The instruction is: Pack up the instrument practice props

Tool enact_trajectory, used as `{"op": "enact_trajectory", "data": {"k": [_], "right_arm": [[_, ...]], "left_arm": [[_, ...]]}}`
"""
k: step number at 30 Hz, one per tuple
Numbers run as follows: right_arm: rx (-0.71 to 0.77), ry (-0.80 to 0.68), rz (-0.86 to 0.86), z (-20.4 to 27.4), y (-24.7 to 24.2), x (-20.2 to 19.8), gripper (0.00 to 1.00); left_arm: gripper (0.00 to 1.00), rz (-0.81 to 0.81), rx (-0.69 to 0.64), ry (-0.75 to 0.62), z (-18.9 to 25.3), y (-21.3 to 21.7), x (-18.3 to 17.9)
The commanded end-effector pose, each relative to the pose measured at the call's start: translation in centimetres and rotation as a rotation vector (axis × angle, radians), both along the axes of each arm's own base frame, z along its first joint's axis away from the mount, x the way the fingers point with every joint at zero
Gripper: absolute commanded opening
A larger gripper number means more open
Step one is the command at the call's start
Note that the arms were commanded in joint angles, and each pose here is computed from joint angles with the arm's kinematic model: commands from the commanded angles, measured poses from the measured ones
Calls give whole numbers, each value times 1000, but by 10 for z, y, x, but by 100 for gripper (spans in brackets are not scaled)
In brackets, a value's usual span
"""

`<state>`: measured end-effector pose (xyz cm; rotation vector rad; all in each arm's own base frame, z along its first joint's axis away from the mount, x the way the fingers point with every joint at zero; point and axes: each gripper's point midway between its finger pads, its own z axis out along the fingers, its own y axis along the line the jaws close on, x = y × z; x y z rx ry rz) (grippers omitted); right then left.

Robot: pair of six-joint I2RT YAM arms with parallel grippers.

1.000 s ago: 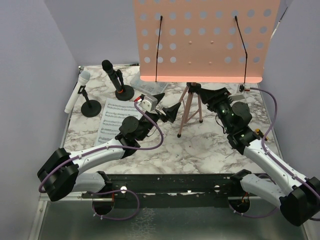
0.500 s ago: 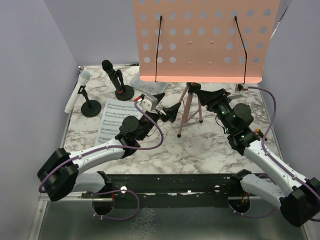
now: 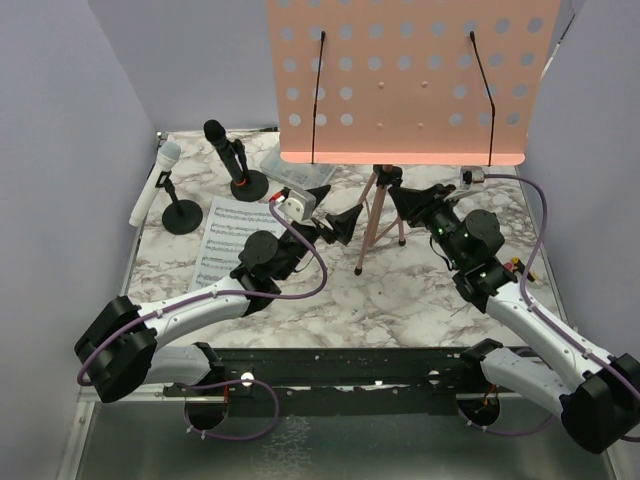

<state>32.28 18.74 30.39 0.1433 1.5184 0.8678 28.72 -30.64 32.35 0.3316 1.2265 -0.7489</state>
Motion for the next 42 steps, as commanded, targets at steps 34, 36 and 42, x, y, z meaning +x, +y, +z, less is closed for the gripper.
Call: {"op": "enact_trajectory", "data": {"k": [34,36,42], "right_arm": [[-422,-568,154,14,7,-53,58],[-419,-566,167,13,8,-54,58],[-428,-569,198,11,11,-59,58]], "left_arm": [[89,-315,-30,-79,25,19,24],[89,-340,-21,-85,25,26,29],[89,-432,-5,-91,25,31,45]]}}
